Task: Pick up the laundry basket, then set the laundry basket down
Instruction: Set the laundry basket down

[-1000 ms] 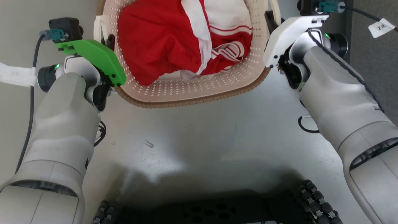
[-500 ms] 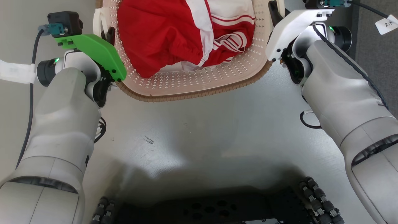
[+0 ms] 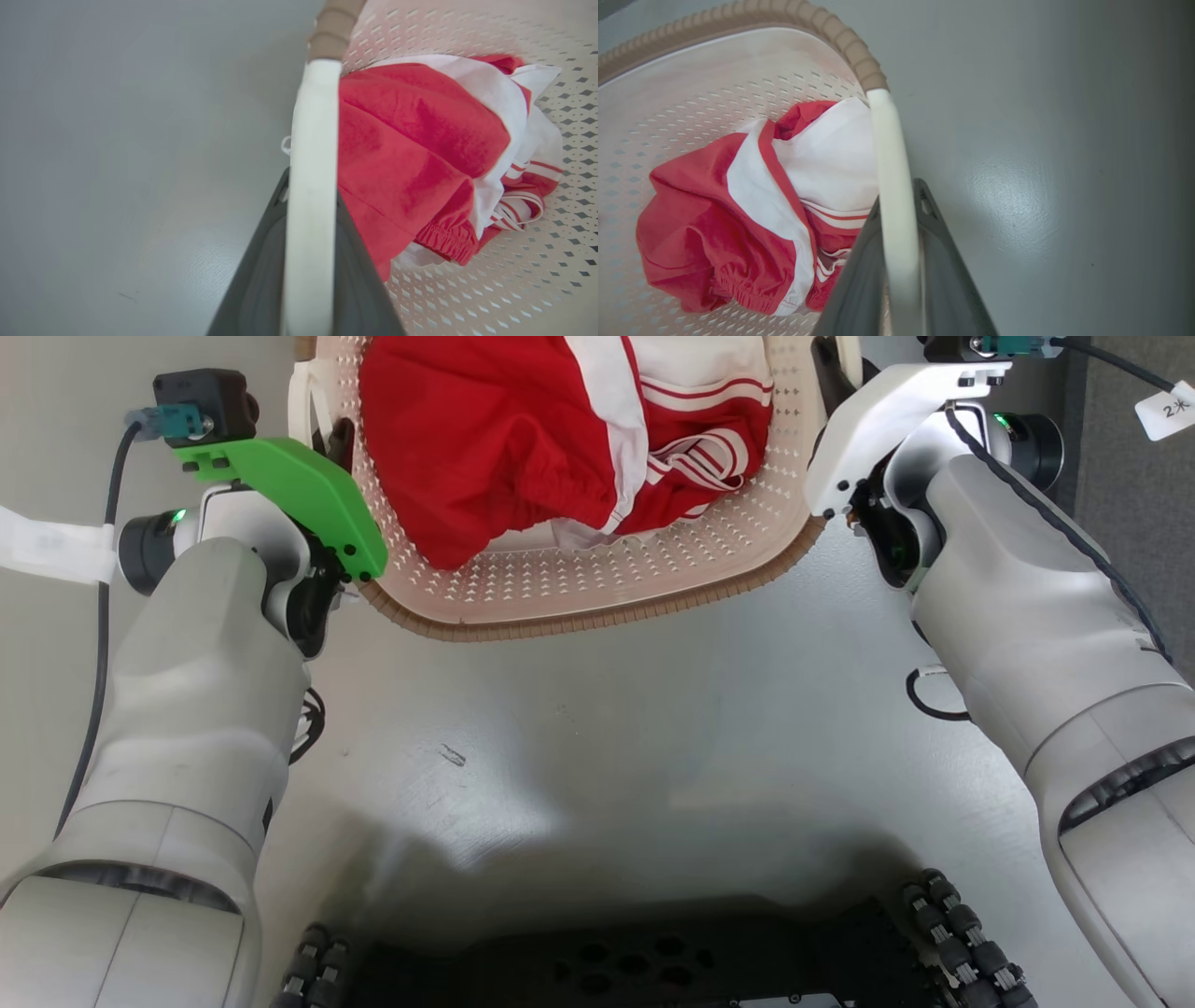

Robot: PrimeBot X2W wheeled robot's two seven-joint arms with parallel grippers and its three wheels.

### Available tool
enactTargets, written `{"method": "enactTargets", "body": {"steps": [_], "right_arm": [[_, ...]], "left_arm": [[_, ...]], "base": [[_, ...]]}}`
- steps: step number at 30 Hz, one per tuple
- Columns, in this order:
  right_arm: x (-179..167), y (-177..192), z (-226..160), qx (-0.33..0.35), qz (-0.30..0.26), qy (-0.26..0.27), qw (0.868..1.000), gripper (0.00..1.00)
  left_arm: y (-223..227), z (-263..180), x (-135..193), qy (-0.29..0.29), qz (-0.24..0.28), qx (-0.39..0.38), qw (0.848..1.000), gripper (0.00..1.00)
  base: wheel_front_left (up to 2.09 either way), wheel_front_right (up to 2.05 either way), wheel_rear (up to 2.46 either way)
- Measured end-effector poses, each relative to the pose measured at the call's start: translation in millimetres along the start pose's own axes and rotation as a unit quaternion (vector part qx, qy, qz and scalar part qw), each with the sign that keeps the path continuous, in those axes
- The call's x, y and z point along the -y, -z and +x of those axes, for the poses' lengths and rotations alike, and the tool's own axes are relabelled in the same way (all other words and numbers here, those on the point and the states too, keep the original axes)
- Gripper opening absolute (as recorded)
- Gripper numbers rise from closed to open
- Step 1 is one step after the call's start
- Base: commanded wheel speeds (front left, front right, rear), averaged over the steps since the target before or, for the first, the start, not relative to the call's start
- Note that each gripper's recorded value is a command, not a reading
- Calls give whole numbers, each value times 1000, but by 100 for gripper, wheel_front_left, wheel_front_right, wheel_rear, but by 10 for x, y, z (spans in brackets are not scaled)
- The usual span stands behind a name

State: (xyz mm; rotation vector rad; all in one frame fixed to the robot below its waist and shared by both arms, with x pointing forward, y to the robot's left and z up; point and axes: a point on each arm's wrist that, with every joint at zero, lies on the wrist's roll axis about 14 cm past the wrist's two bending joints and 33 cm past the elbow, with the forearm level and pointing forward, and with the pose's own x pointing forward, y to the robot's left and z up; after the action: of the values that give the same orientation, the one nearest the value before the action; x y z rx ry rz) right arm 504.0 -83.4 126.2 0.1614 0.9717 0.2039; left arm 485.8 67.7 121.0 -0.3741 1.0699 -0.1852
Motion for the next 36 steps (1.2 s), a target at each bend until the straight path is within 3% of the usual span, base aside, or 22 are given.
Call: {"method": "enactTargets", "body": {"steps": [2,3,4,5,6,36], "right_arm": [[-7,1,-1,-1,0,-4,1000,43],[0,2,-2,-1,0,-4,1000,50],[10,1,-5,-1,0,-6,1000,71],[38,-6,-8,0,1,-4,1000,90],[62,-12,-10,0,4,-3,1000,100],[-68,-179,-243,9,3,-38,999,100]], "left_arm": [[11,-9,-18,-3,-1,-2,1000,31],[7,-14,-32,-4,-3,-2,1000,48],[1,-20,-52,-7,-6,-1,1000,53],[1,-28,-79,-10,-8,-2,1000,88],[-1,-32,-85,-11,-9,-2,1000,100],[-179,-307,-45,-13,8,19,1000,100]], "base": [[0,0,0],[0,0,0],[0,0,0],[0,0,0],[0,0,0],[0,0,0]]}}
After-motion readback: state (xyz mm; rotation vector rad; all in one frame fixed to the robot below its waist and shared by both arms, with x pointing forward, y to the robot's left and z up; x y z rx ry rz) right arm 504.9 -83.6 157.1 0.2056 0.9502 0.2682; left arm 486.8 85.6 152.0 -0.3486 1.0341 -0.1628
